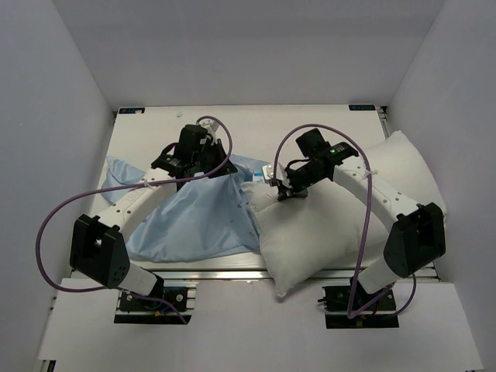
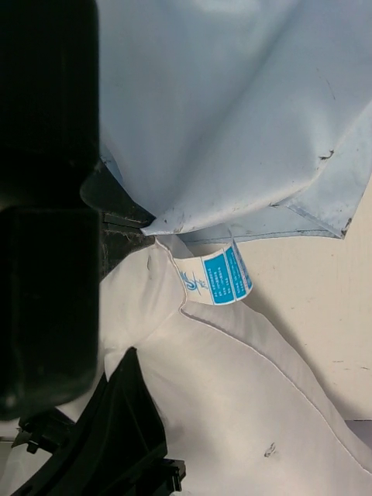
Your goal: Put the pillow into the pillowcase
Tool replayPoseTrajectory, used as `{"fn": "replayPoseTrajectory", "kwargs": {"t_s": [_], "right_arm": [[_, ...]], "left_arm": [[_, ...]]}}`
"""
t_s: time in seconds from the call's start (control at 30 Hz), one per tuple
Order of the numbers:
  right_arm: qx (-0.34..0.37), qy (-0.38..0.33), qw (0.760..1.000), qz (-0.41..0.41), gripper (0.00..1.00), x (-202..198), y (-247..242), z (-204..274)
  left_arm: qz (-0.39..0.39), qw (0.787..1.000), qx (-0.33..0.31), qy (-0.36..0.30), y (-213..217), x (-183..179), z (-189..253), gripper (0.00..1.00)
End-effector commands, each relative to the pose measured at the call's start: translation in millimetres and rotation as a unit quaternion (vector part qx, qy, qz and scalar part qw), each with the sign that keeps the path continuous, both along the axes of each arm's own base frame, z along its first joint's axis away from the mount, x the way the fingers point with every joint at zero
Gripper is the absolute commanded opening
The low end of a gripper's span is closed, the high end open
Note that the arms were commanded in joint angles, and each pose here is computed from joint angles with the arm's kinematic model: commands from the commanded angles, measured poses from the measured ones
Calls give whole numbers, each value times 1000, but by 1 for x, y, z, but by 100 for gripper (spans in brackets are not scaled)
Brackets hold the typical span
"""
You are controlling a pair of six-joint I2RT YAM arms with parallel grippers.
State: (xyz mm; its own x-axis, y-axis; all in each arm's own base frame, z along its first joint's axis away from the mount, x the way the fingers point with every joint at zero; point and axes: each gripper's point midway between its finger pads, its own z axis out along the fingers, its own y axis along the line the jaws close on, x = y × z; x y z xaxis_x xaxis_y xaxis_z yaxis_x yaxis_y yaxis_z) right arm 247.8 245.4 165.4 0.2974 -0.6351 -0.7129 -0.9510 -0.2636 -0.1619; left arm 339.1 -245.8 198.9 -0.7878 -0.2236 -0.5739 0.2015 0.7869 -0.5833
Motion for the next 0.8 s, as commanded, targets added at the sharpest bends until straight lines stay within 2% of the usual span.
{"fn": "replayPoseTrajectory", "kwargs": {"t_s": [0.0, 0.13, 0.3, 0.5, 0.6, 0.7, 0.77], "right_arm": [[-43, 46, 998, 17, 0, -21, -5, -12], [-59, 57, 996, 31, 0, -20, 8, -26], [-56, 84, 995, -3, 0, 12, 32, -31], [4, 64, 993, -102, 0, 92, 74, 11], [29, 39, 987, -150, 0, 133, 80, 32], [44, 8, 980, -195, 0, 163, 79, 43], [46, 9, 974, -220, 0, 169, 77, 41]], "left_arm": [[-19, 999, -27, -38, -2, -5, 27, 2], [-29, 998, -39, -46, -6, -6, 35, 2], [-59, 995, -66, -51, -12, -21, 43, 2], [-89, 992, -83, -16, -15, -45, 25, 2], [-86, 992, -92, 0, -13, -56, 9, 2], [-78, 992, -98, 13, -12, -60, -5, 3], [-72, 992, -98, 19, -12, -58, -12, 3]]}}
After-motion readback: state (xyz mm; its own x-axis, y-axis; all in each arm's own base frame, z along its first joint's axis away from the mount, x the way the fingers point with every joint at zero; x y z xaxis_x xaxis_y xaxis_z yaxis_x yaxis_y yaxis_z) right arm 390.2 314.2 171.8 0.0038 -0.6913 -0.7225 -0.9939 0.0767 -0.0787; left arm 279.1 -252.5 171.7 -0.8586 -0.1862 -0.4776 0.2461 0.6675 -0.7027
